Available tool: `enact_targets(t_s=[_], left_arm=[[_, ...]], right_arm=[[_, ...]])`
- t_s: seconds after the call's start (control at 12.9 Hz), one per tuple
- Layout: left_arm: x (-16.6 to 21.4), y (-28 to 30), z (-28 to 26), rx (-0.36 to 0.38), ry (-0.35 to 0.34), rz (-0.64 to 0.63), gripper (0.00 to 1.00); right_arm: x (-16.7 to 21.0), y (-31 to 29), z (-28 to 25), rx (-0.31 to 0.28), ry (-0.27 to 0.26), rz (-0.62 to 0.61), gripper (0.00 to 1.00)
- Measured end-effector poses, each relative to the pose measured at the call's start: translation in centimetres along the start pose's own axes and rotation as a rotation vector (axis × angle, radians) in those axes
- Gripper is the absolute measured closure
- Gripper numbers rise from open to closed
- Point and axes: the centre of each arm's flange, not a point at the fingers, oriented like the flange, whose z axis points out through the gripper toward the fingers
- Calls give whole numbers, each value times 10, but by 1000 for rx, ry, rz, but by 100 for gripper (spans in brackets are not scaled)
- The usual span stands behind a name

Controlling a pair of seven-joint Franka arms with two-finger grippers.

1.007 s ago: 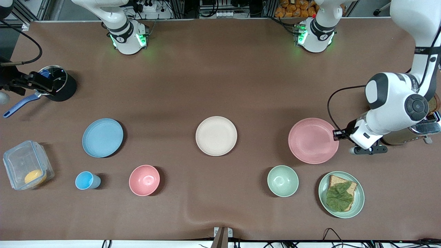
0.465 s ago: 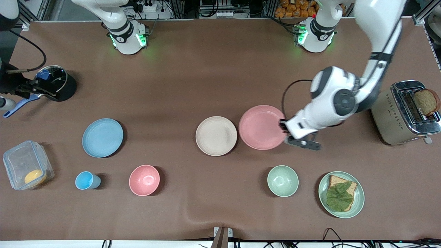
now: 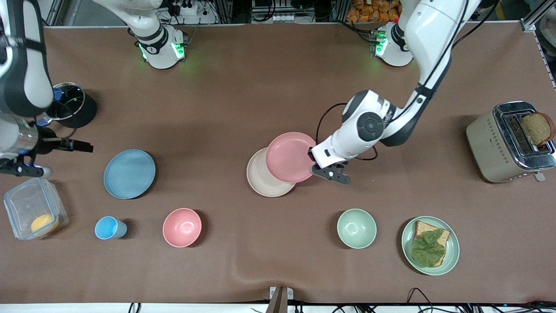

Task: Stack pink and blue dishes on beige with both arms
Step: 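Carry the pink plate over the beige plate while the right gripper reaches the blue plate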

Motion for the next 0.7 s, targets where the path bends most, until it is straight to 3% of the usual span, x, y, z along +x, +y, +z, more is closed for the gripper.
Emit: enact_targets(t_s=[0.23,0.54,0.7], left_arm=[[-7,29,25,-5,18,-16,95],[0,24,46,-29,37,-40,95],[4,23,49,-34,38,-56,95]], right_arm=[[32,11,58,2,1,-11,0],[46,27,100,11,-20,-16,0],[47,41,115,51,-38,-19,0]])
